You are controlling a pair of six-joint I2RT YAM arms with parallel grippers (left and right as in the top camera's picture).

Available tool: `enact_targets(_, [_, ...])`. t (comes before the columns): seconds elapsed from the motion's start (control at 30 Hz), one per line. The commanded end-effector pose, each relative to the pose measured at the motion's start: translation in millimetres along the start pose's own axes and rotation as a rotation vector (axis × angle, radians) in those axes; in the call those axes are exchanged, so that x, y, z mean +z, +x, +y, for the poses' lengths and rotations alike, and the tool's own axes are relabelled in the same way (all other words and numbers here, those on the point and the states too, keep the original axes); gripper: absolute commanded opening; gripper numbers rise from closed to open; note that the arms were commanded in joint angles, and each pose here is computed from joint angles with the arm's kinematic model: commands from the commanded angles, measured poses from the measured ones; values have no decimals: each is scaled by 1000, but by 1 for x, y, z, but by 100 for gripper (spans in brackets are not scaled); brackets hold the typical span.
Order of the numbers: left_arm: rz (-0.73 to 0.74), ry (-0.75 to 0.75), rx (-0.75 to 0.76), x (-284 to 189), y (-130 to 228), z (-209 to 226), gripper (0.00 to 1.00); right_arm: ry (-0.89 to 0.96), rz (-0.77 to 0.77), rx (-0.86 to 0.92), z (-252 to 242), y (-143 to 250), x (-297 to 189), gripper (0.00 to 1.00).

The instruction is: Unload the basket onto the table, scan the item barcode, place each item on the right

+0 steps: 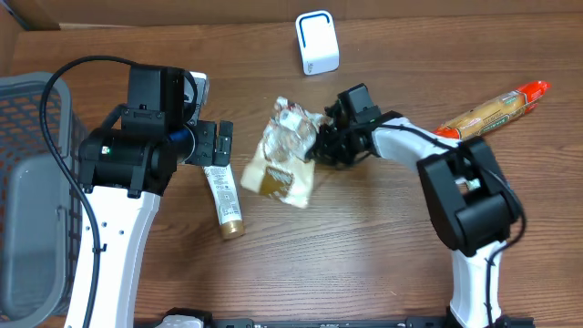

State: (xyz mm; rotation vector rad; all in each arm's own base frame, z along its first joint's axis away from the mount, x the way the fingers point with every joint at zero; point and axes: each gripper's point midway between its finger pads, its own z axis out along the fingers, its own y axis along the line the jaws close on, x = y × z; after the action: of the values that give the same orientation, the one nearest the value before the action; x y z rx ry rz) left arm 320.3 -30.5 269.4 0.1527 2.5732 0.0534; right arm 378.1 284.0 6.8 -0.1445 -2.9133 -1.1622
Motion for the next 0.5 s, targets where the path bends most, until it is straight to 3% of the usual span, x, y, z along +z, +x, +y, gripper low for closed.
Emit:
enact_targets(0.0, [-5, -5, 19, -1, -2, 1, 100, -10, 11, -240, 24, 16, -33, 4])
enact_targets(0.3, [-5, -5, 19, -1, -2, 1, 99, 177, 112, -456, -8, 45, -56, 4])
enact_targets(0.47, [-6, -5, 19, -1, -2, 1, 100, 203, 109, -449, -14, 44, -58, 4])
